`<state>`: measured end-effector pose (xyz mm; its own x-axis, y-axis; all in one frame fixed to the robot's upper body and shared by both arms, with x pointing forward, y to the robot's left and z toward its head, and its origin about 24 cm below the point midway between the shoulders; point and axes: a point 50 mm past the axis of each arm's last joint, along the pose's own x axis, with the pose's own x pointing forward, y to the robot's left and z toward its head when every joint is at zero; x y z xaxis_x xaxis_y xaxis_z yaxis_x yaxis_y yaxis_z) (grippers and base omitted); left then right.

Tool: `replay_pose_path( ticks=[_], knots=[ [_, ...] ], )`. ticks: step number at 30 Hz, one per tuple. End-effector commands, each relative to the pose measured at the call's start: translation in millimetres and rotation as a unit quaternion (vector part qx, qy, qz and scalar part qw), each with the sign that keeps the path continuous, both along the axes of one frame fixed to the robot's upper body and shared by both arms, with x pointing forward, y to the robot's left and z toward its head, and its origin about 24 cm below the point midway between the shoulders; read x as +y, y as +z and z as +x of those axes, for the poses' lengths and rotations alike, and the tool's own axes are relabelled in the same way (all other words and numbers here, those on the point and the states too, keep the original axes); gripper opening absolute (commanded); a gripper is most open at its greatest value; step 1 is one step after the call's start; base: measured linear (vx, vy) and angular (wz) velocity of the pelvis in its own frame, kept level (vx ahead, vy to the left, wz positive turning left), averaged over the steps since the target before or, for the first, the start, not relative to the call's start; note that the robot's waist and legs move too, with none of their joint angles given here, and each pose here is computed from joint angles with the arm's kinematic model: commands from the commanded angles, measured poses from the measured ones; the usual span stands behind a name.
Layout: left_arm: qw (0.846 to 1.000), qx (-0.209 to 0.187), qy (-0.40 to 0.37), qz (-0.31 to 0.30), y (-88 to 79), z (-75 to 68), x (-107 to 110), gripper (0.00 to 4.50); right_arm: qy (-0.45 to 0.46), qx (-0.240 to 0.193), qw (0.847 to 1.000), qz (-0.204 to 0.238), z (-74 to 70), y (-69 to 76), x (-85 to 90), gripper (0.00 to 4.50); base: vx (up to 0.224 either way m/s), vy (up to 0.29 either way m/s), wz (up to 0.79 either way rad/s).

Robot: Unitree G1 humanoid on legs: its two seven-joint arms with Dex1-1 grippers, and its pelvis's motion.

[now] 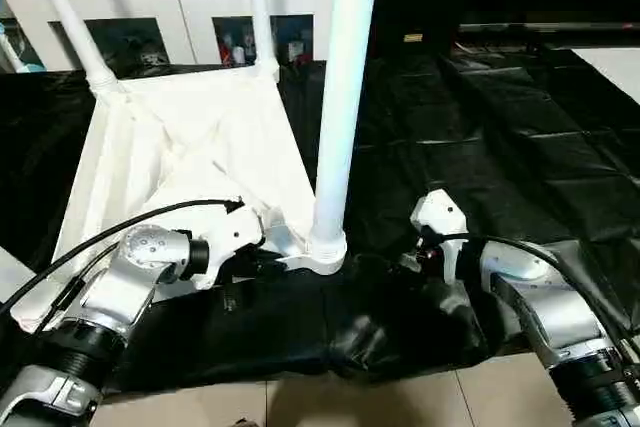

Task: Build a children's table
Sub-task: Rotate leg to tighten

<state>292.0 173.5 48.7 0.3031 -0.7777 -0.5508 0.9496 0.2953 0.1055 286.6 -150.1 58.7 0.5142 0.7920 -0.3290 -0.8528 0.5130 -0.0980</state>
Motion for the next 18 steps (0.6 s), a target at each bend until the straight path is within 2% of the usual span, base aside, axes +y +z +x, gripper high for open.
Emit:
replay_pose_path(
  ticks=[1, 4, 9, 14, 18],
  knots=[
    [0.999, 0.005, 0.014, -0.038, -5.0, -0.2, -6.6, 0.03, -0.017, -0.015, 1.000, 0.018, 4.1, 5.9, -2.9, 4.14, 0.000, 0.000, 0.00],
    [0.998, 0.000, 0.016, -0.060, -6.3, 1.4, -16.4, 0.03, -0.039, -0.022, 0.998, 0.037, 8.1, 6.9, -0.7, 4.14, 0.000, 0.000, 0.00],
    [0.998, -0.005, 0.011, -0.055, -10.2, 4.0, -29.8, 0.03, -0.068, -0.027, 0.996, 0.054, 12.7, 6.9, 0.5, 4.14, 0.000, 0.000, 0.00],
    [0.998, -0.004, -0.001, -0.069, -9.3, 8.0, -47.2, 0.03, -0.042, -0.024, 0.997, 0.056, 8.2, 7.1, 5.7, 4.14, 0.000, 0.000, 0.00],
    [0.999, -0.002, -0.018, -0.041, -14.9, 8.4, -51.3, 0.03, -0.020, -0.026, 0.998, 0.052, 7.0, 6.8, 8.3, 4.14, 0.000, 0.000, 0.00]
  ],
)
